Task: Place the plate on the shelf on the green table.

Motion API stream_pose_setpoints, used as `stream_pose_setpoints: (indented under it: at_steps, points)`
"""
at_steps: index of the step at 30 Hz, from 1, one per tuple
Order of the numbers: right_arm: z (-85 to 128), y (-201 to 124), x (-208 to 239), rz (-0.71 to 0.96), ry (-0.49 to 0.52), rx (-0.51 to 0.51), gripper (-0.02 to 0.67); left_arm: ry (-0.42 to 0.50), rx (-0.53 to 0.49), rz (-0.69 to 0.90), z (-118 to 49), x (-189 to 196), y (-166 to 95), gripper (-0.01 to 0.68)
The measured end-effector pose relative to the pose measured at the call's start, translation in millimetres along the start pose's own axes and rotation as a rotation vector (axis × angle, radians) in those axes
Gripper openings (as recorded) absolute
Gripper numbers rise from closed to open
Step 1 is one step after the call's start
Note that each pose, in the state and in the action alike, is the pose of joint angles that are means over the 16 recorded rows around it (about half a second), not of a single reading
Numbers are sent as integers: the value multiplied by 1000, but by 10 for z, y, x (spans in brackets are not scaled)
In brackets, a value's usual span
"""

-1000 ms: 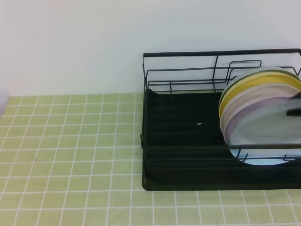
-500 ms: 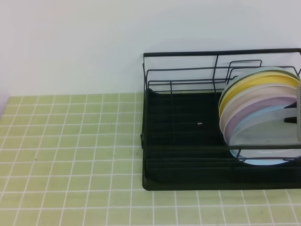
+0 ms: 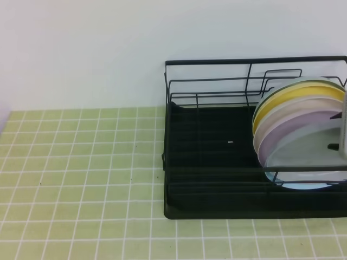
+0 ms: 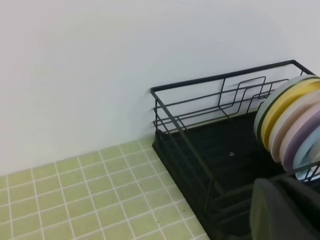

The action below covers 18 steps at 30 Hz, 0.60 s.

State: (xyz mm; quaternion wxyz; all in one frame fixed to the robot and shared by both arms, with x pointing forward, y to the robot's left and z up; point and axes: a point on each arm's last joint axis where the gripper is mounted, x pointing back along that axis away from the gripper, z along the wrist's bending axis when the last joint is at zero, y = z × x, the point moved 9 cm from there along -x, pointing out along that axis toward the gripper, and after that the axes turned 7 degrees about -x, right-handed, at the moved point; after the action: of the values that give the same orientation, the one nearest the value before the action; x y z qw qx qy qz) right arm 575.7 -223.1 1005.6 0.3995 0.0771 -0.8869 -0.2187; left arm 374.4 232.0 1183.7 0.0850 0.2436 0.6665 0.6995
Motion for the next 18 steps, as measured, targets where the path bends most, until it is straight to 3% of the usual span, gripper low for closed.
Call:
stream_pose_setpoints:
  at_steps: [8, 18]
  points:
    - [-71, 74, 178, -22, -56, -31, 397, 0, 0, 0, 0, 0, 0, -2]
    - [-125, 187, 425, -64, -111, -84, 386, 0, 0, 0, 0, 0, 0, -2]
